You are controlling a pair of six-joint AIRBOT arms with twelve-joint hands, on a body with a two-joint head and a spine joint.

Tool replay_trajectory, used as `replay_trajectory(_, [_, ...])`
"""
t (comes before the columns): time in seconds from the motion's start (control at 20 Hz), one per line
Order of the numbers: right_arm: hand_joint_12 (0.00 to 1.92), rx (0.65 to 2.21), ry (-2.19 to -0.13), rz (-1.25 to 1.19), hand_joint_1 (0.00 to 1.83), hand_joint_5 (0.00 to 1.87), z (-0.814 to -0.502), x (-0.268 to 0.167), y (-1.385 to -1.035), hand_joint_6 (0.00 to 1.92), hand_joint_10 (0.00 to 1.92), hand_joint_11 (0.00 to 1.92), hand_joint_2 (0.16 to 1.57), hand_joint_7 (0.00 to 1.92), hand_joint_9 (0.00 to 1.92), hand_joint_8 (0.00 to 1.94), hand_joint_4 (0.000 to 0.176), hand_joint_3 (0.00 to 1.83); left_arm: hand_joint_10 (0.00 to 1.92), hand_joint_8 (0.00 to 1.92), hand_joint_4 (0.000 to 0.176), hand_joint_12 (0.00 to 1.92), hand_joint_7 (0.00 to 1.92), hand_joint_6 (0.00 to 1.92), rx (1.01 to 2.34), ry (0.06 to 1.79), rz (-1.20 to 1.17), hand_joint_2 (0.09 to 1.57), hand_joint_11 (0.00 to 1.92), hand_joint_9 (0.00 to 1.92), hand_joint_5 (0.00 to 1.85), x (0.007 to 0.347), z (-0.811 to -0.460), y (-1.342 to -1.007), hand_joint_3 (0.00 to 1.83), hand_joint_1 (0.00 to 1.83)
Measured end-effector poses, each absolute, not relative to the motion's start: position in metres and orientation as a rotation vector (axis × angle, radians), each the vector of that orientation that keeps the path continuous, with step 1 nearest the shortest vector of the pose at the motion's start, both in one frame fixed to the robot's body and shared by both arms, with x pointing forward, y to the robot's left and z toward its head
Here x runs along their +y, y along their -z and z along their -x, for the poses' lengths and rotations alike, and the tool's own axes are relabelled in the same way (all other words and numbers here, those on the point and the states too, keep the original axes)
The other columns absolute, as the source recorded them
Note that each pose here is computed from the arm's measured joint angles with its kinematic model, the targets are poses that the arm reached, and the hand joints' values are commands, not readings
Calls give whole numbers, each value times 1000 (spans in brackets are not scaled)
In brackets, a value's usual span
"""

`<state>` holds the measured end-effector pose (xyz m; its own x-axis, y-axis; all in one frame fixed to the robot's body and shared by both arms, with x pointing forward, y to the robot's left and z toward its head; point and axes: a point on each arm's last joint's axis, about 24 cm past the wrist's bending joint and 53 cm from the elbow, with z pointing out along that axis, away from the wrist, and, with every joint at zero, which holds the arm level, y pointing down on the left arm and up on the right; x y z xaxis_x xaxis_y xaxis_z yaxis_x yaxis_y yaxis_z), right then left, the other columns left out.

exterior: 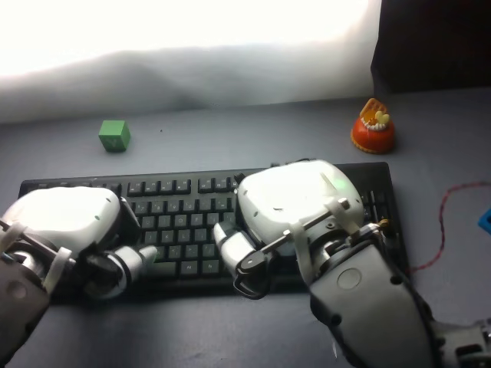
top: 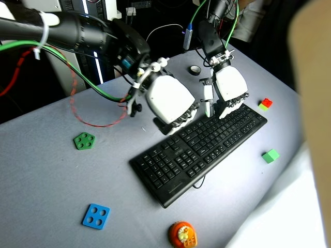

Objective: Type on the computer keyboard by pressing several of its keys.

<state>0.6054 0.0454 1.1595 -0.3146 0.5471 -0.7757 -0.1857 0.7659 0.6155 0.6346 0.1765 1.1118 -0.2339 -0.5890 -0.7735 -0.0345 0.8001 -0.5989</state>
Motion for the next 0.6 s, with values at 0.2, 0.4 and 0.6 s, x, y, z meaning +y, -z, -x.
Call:
replay_trajectory(0.2, [686, 1753, -766, -241, 28, 243, -600, 61, -1157, 30, 27, 0, 1178, 279, 244, 0, 0, 9, 0, 0, 0, 2, 0, 0, 1730, 562, 475, 1258, 4, 0, 0, 178, -641, -1121, 41, 17])
replay_trajectory(0.4, [809, 1766, -758, -257, 49, 290, -600, 59, -1154, 31, 32, 0, 1169, 341, 305, 9, 0, 1, 2, 3, 23, 100, 28, 0, 1745, 544, 482, 1271, 4, 27, 23, 185, -640, -1116, 0, 46])
replay_trajectory(0.6, [860, 1781, -781, -249, 74, 341, -603, 69, -1147, 41, 36, 0, 1172, 397, 342, 20, 0, 2, 22, 11, 19, 594, 139, 21, 1783, 519, 433, 1257, 0, 119, 114, 193, -636, -1102, 0, 110])
